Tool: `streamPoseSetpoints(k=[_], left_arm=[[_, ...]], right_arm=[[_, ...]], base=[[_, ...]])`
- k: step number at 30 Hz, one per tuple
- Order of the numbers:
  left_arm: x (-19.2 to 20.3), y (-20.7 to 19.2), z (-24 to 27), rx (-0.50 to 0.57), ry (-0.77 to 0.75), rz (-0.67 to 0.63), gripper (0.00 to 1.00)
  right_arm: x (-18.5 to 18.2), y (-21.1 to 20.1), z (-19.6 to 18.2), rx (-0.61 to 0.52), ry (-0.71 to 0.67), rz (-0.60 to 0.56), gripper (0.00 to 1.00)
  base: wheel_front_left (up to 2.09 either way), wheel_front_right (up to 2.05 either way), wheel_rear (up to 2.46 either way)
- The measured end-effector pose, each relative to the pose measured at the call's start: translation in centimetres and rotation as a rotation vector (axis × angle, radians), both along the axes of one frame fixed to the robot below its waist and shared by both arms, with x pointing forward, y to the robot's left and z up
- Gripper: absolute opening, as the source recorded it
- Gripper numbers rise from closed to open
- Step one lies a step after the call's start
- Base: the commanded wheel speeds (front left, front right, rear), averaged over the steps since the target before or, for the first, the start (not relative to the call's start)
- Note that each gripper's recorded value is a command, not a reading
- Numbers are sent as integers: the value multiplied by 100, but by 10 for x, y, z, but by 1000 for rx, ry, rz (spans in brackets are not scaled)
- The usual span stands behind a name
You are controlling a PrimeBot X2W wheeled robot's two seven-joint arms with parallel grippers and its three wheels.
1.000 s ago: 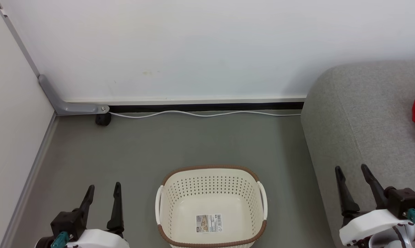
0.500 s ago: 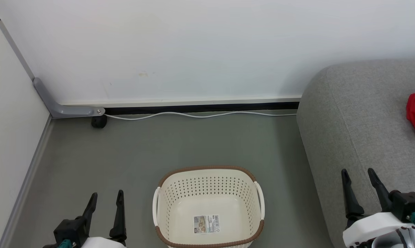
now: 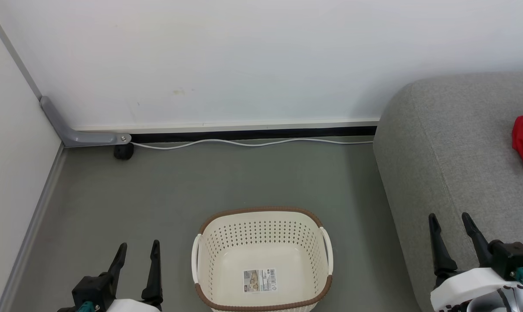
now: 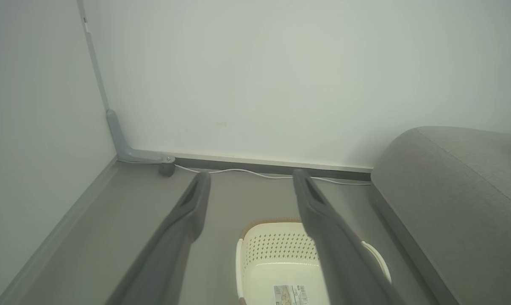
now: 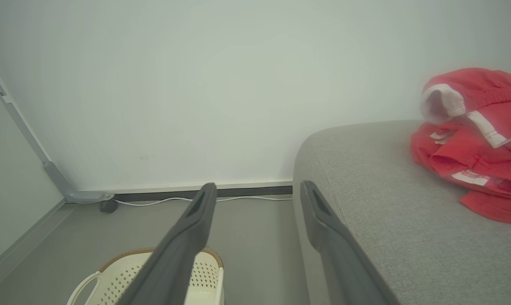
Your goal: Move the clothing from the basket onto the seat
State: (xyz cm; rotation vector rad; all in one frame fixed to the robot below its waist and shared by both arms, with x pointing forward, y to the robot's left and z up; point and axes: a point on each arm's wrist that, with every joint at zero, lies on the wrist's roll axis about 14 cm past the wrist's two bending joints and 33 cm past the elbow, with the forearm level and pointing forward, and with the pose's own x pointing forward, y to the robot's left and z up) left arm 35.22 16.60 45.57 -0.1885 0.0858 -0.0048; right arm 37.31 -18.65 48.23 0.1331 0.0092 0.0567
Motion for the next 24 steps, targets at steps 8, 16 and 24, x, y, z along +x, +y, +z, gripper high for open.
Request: streamPoseSetpoints(k=[8, 16, 24], left_arm=[[0, -1, -2, 0, 6, -4, 100], [-14, -6, -29, -25, 95, -14, 0], [-23, -5, -43, -94, 153, 15, 0]], right_arm=[[-1, -1, -2, 2, 6, -3, 100], [-15, 5, -32, 22, 102, -4, 0], [-25, 5, -48, 97, 160, -27, 0]], base=[[0, 0, 0], [0, 0, 0], [0, 0, 0]])
